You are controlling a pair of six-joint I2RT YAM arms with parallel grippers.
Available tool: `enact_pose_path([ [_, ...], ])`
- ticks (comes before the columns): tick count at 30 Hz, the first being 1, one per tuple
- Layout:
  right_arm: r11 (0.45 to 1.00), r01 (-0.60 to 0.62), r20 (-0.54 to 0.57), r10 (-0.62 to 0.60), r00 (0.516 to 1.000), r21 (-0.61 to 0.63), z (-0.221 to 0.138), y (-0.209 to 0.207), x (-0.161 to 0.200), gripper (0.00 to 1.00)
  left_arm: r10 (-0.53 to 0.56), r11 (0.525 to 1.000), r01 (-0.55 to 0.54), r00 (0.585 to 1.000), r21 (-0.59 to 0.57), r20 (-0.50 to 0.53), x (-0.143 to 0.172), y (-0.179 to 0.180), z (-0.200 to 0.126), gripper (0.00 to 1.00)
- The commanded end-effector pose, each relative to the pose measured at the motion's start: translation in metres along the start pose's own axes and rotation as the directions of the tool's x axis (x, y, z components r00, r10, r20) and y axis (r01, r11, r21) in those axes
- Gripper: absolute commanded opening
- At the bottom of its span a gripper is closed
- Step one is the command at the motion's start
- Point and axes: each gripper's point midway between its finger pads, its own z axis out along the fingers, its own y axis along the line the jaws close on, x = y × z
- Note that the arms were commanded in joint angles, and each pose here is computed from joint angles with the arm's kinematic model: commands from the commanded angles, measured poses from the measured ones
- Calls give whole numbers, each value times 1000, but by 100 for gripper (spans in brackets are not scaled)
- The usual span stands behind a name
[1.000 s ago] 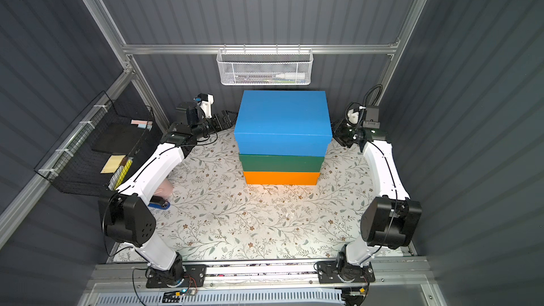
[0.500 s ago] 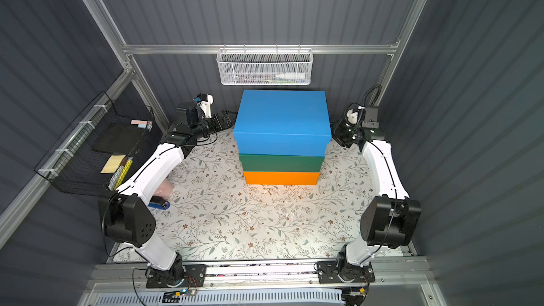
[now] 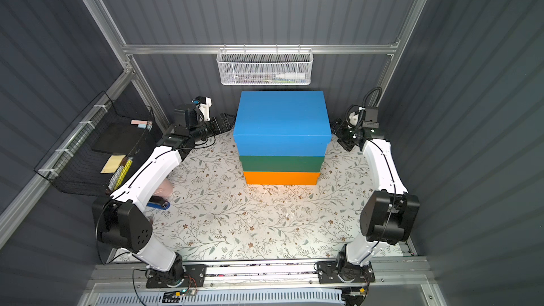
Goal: Stack the shoeboxes
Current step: Adjust the shoebox, then reset both arms
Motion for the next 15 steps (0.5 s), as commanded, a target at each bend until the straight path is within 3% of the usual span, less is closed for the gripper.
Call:
enact_pose_path([
  [1, 997, 19, 90, -26, 996, 78, -22, -27, -19, 99, 55, 996, -51, 997, -78, 49, -25, 18, -11, 100],
  [7, 959, 136, 55, -154, 987, 248, -10, -87, 3, 99, 103, 971, -85, 992, -224, 67, -31, 74, -11, 100],
  [12, 912, 193, 53, -227, 972, 362, 19, -148, 41, 99, 206, 874, -148, 976, -462, 76, 3, 147, -10, 100],
  [15, 883, 283, 117, -348, 930, 374, 24, -154, 58, 99, 290, 827, -181, 948, -533, 128, 20, 171, -18, 100],
])
